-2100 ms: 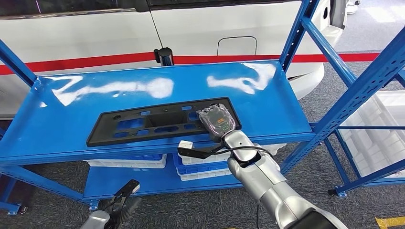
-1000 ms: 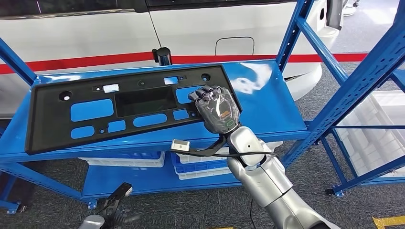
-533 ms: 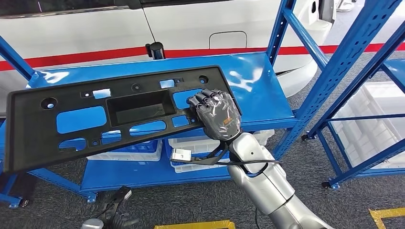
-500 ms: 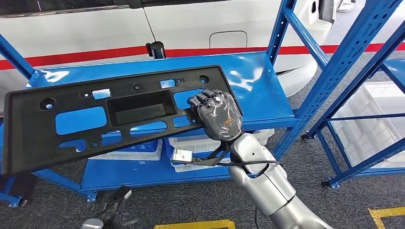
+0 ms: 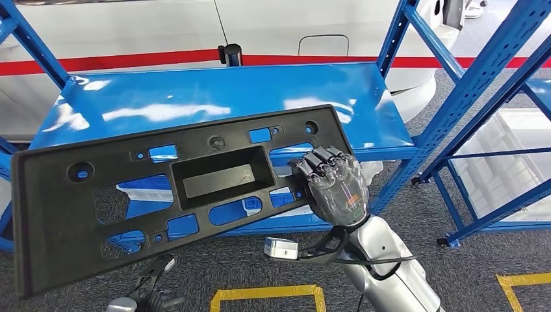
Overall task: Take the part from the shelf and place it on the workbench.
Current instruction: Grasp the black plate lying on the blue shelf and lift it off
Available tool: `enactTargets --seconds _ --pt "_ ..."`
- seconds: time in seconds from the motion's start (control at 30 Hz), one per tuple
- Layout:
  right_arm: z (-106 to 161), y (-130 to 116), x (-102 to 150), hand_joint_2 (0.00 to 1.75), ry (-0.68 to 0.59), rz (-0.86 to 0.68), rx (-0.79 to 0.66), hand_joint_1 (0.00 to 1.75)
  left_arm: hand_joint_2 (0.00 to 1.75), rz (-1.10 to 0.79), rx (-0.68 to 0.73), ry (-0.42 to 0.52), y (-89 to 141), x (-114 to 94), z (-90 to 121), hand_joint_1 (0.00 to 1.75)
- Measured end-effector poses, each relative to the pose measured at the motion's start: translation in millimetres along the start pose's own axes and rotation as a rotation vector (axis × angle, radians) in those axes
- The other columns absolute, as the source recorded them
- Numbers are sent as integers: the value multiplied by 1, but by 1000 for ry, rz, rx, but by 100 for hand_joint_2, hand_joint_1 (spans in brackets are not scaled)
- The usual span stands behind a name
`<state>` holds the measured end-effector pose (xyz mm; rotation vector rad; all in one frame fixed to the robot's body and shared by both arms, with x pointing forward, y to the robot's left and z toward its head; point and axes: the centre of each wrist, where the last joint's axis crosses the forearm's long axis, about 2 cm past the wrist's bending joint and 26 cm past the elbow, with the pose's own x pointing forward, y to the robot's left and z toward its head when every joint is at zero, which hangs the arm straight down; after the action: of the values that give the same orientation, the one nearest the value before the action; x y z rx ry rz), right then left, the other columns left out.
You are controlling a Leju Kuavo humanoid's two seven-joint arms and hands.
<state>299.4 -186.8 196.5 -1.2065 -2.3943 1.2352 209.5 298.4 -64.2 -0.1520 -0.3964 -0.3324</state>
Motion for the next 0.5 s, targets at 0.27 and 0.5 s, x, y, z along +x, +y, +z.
enactTargets --seconds 0.27,0.5 --pt "17 -14 5 175 16 15 -32 175 175 13 3 3 2 -4 0 0" --pt "17 -15 5 175 17 14 -33 175 175 13 4 3 2 -5 1 0"
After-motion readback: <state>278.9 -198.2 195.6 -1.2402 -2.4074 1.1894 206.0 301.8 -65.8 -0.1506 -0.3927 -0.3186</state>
